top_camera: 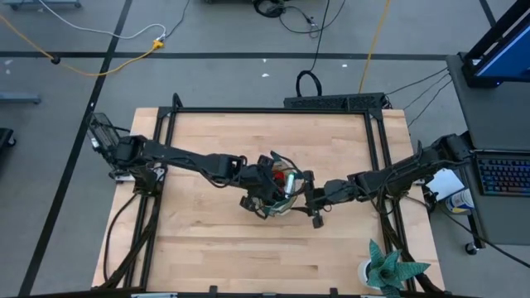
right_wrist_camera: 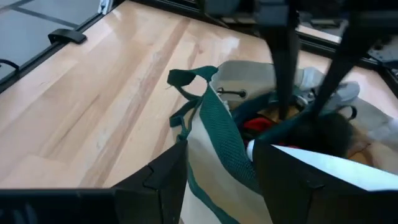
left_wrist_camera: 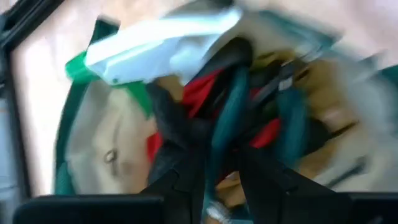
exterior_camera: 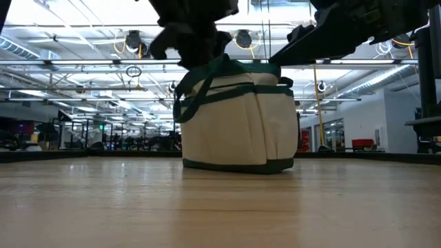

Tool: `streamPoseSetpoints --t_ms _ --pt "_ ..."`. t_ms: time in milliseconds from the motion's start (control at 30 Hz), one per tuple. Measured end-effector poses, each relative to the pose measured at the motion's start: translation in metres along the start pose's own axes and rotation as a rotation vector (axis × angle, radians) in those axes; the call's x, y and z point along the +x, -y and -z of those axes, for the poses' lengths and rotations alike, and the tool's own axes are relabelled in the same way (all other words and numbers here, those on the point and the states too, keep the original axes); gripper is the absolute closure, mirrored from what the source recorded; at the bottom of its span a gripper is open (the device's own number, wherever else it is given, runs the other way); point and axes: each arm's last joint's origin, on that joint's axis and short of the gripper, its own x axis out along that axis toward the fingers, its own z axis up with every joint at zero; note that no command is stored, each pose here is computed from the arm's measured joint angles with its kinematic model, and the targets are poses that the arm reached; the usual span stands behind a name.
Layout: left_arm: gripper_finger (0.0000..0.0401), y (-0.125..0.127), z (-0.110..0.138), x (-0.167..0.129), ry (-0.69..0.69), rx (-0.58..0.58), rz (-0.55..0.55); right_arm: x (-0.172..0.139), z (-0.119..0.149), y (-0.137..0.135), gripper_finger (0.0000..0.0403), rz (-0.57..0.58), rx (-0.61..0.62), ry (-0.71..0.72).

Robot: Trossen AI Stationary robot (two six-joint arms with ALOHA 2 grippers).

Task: Pick & Place Garden tools in Gardening bag
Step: Put the green pruner into the brown gardening bag

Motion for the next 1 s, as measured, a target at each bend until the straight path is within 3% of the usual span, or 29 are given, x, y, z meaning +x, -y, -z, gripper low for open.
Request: streamPoseSetpoints --t_ms 100,333,567,867,1000 --pt "0.0304 -0.001 0.002 0.005 -0.039 0.036 -0.045 0.0 0.0 0.0 0.0232 0.001 -0.008 0.002" --pt "0.0311 0.0 0.001 0.006 -0.019 0.125 -0.026 0.0 0.0 0.004 0.0232 0.069 -0.012 0.0" --pt "0.0393 -0.002 -0.003 0.006 0.03 0.157 -0.022 0.0 0.0 0.005 0.0232 0.11 -0.011 -0.004" --pt "0.0393 -0.006 -0.013 0.005 0.136 0.193 -0.071 0.0 0.0 0.005 0.0232 0.108 -0.003 -0.003" --pt "0.0397 -0.005 -0.008 0.006 0.052 0.212 -0.105 0.0 0.0 0.005 0.0232 0.107 -0.003 -0.005"
